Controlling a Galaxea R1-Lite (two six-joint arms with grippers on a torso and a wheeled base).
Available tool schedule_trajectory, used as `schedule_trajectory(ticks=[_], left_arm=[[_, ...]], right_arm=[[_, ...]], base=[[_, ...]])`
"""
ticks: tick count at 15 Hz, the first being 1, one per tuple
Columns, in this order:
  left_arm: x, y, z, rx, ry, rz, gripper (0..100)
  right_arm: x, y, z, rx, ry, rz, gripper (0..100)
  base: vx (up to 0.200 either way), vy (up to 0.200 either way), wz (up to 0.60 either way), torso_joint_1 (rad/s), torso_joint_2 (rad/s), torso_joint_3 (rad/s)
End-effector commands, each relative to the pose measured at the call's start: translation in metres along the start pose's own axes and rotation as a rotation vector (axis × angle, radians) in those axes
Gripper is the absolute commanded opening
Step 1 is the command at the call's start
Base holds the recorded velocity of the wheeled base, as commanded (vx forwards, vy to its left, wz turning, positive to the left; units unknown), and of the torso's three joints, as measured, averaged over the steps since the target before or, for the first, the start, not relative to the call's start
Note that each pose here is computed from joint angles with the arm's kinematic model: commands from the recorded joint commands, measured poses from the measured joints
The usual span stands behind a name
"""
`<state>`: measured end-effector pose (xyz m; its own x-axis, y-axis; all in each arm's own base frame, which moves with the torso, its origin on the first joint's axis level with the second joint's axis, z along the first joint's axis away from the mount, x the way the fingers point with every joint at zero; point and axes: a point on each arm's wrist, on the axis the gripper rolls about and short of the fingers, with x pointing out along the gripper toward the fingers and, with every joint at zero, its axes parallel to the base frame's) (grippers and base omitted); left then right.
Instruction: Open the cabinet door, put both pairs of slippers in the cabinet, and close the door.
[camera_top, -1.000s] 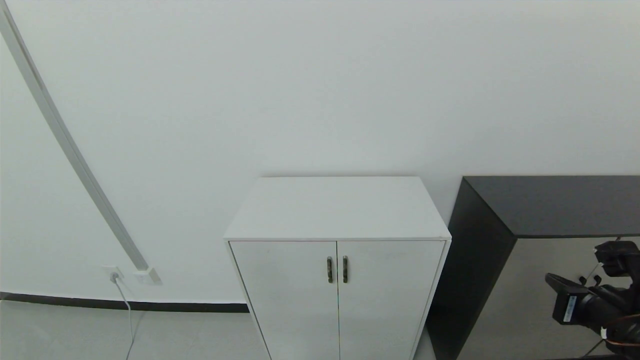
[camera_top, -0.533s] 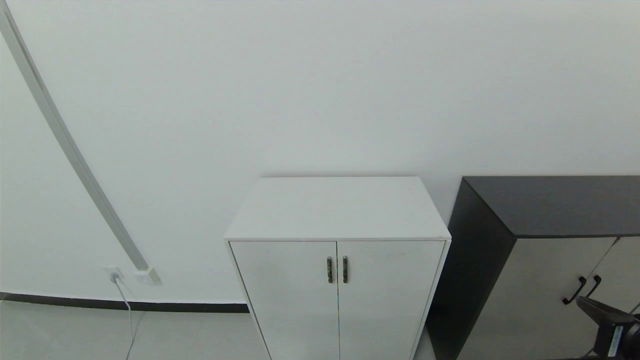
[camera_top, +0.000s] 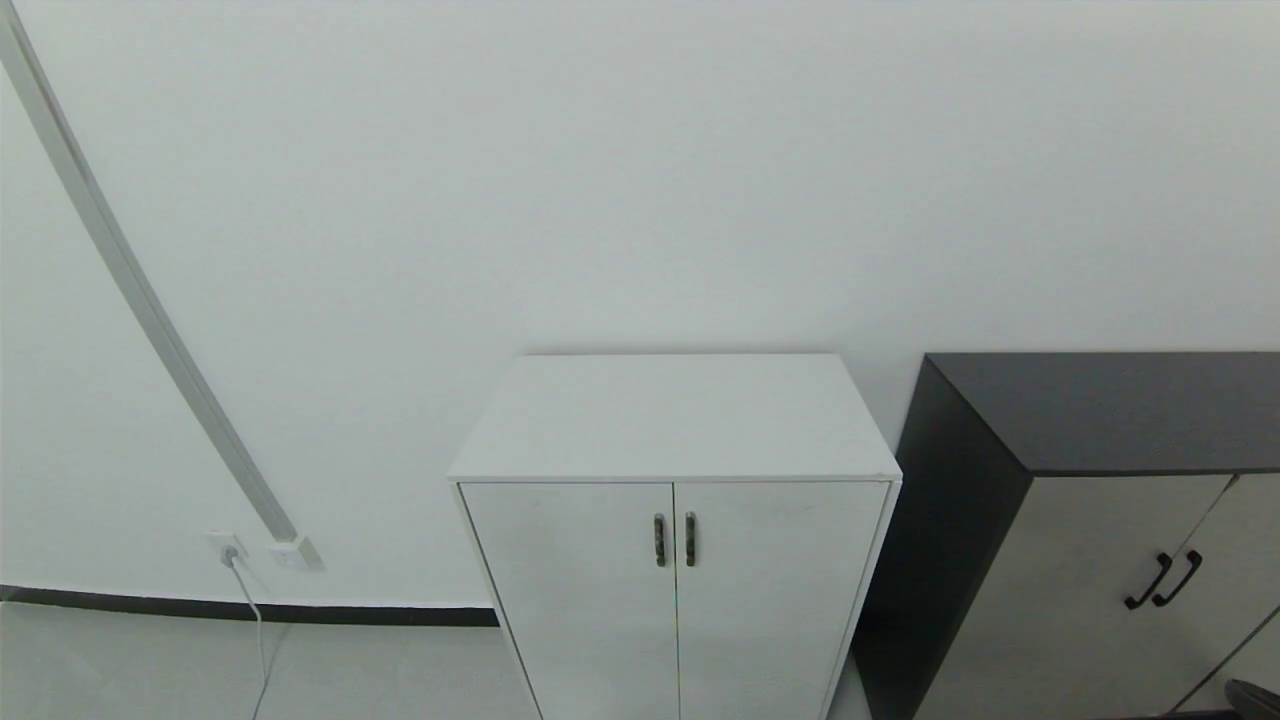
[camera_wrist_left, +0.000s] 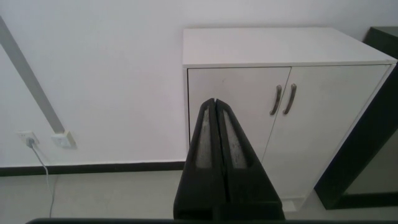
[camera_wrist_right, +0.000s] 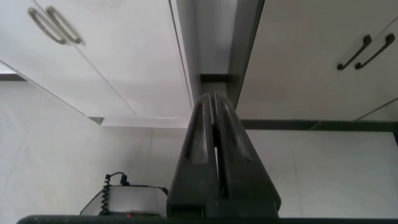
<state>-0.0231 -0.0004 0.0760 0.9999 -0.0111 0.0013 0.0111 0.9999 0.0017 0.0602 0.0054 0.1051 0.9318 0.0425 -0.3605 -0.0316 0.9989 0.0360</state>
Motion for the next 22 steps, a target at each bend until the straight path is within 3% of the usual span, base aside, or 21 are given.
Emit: schedule_trajectory(ticks=[1,10,15,22], left_arm=[[0.0,0.0,0.0,0.0,0.001,0.0,0],[0.0,0.0,0.0,0.001,0.001,0.0,0],[0.0,0.0,0.0,0.001,0.001,0.0,0],[0.0,0.0,0.0,0.0,0.001,0.0,0]], right_arm=[[-0.019,-0.001,-0.008,0.003,-0.076,0.016,0],[-0.049,-0.005,-0.039,-0.049,-0.153,0.088,0],[-0.053,-0.005,-0.044,-0.056,-0.187,0.131,0],[-0.052,-0.005,-0.048,-0.066,-0.14,0.162,0]], base=[[0.0,0.0,0.0,0.0,0.0,0.0],[0.0,0.0,0.0,0.0,0.0,0.0],[0.0,0.0,0.0,0.0,0.0,0.0],[0.0,0.0,0.0,0.0,0.0,0.0]])
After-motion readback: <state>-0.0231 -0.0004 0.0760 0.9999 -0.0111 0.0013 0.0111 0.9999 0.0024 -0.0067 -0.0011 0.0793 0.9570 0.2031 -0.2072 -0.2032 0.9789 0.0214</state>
